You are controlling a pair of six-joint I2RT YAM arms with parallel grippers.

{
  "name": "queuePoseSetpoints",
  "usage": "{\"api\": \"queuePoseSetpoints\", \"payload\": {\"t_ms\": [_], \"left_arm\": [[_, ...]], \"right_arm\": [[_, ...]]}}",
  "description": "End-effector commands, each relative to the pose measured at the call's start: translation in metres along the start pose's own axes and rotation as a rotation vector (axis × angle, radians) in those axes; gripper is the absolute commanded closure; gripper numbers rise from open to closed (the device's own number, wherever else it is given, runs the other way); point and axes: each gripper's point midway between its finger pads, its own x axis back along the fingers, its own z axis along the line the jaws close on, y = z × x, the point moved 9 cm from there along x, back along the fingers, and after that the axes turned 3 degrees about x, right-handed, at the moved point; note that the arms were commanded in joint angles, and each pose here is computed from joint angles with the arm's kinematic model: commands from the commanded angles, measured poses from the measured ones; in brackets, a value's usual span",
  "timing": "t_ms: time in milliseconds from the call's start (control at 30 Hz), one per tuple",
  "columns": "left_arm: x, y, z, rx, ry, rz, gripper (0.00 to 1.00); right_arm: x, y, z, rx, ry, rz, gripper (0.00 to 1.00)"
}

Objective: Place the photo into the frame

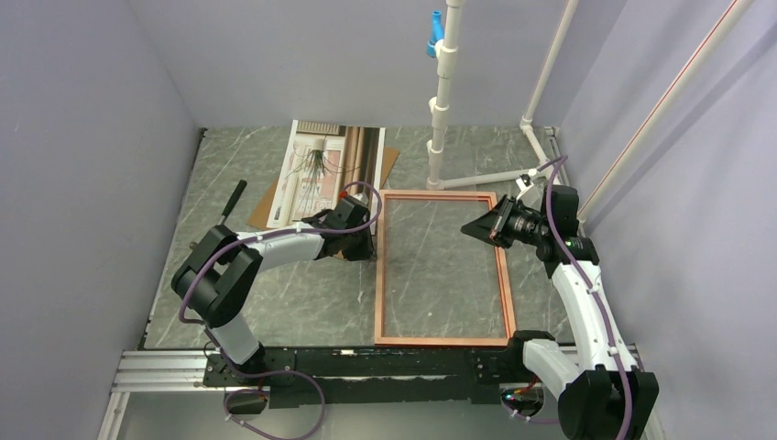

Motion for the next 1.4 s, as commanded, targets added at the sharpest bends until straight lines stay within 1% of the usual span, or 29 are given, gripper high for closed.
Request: {"api": "queuePoseSetpoints", "payload": {"t_ms": [0,233,1100,1367], "left_arm": [[-0.01,-0.009,0.017,-0.034,0.109,0.036,0.79],[-0.011,-0.009,0.017,-0.036,0.107,0.039,0.79],[-0.014,-0.01,0.015,-0.048,0.117,0.051,0.8],[-0.015,-0.009,0.015,-0.05,0.118,0.052,0.8]], "right_arm": [[0.006,-0.003,0.01,0.014,0.054,0.01,1.0],[0.006,-0.003,0.01,0.013,0.06,0.024,1.0],[-0.009,-0.008,-0.017,0.001,0.002,0.107,1.0],[-0.007,-0.006,-0.024,0.041,-0.095,0.112,1.0]]}}
